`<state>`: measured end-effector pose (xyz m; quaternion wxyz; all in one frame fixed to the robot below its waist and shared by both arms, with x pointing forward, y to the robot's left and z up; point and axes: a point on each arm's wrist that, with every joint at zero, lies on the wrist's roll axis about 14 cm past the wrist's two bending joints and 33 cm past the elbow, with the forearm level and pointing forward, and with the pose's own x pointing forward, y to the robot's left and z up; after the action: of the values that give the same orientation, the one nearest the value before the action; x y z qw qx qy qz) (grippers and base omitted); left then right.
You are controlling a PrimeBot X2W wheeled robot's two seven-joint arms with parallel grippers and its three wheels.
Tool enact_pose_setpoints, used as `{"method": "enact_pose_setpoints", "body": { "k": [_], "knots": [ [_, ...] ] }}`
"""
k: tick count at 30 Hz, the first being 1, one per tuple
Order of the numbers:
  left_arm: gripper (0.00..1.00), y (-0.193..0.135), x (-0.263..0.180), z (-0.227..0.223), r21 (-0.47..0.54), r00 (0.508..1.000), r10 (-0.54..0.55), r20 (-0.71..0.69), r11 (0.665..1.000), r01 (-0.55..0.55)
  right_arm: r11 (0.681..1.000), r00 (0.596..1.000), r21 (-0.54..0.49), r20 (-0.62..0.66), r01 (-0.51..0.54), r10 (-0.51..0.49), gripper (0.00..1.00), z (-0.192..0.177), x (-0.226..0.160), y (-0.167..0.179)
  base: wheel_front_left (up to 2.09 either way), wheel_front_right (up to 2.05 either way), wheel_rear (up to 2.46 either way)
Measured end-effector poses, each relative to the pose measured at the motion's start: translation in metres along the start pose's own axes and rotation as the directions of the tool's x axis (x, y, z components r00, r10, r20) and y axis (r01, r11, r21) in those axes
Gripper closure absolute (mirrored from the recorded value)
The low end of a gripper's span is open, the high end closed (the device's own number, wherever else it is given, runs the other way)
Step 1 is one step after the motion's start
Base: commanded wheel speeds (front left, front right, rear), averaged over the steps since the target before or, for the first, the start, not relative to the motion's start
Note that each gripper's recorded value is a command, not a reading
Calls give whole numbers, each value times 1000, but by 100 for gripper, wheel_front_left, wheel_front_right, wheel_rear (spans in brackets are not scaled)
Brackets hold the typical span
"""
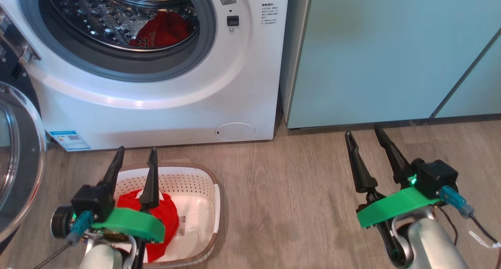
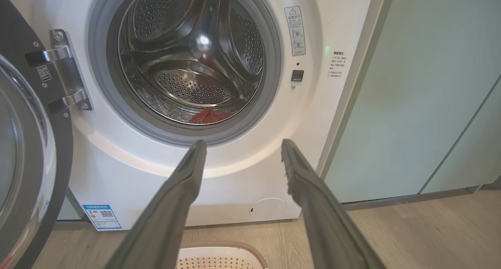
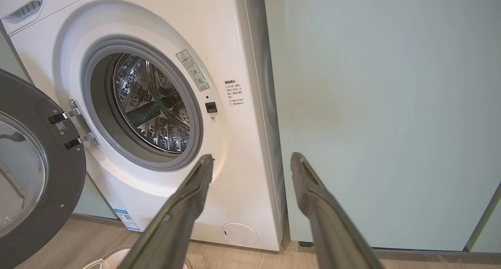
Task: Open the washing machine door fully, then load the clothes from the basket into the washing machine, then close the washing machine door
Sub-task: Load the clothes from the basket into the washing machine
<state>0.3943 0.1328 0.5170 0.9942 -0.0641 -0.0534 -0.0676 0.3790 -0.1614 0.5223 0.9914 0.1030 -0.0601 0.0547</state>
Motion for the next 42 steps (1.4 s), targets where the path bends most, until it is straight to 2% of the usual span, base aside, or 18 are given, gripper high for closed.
{"method": "enact_pose_setpoints", "body": {
  "k": [30, 42],
  "knots": [
    [0, -4, 0, -5, -15, 1000, 2, -16, 1000, -2, 1000, 1000, 0, -3, 4, -4, 0, -1, -1, -1, 0, 0, 0],
    [0, 7, 1, -72, -22, 977, 32, -209, 999, -38, 1000, 996, -5, -81, 20, -21, 0, -29, 7, -9, 0, 0, 0]
  ]
}}
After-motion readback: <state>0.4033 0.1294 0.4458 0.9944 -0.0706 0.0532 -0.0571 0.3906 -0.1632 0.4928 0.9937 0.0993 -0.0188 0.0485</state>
